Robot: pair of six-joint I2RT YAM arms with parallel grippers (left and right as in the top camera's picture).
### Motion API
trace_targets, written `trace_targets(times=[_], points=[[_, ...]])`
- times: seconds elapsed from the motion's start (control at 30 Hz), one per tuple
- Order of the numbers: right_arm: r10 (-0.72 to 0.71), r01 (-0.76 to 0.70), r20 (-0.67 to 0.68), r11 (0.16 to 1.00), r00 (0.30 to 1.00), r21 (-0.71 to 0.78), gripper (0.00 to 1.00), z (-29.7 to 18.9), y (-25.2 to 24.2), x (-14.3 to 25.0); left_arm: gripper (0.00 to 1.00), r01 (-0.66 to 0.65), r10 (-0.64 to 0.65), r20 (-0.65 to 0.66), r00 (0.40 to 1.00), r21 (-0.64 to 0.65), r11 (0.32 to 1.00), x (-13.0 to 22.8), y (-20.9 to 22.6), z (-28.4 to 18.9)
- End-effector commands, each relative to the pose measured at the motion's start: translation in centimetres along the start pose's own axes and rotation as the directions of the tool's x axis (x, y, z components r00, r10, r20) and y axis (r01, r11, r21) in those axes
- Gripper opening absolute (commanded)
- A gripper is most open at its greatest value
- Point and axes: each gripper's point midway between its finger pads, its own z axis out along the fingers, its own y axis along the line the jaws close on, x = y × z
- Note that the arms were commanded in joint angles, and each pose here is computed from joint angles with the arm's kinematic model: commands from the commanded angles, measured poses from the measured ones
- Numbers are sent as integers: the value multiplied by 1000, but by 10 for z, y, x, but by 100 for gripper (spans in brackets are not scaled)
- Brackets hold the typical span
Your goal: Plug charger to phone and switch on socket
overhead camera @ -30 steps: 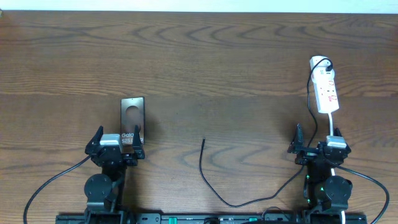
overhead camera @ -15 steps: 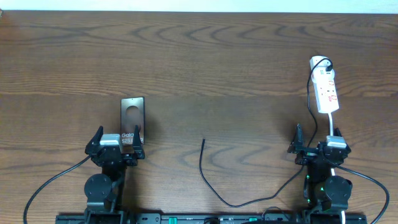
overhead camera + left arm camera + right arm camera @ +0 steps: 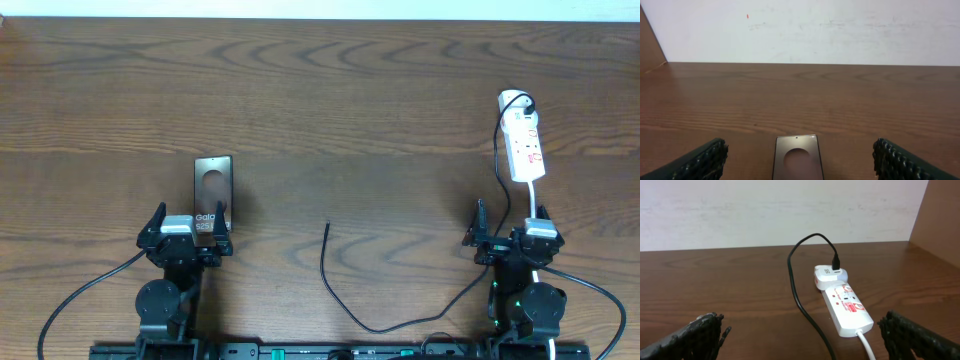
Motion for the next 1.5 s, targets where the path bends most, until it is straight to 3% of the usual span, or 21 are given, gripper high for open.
trace_targets(times=[0.0, 1.27, 1.47], points=[[12, -12, -1, 1000, 1000, 1, 99, 0, 1, 1, 93, -2, 0, -53, 999, -38, 999, 17, 7, 1], [12, -12, -1, 1000, 1000, 1, 99, 0, 1, 1, 93, 9, -10, -23, 1000, -36, 999, 10, 7, 1], [12, -12, -1, 1000, 1000, 1, 99, 0, 1, 1, 93, 17, -17, -18, 1000, 24, 1000, 6, -4, 0]])
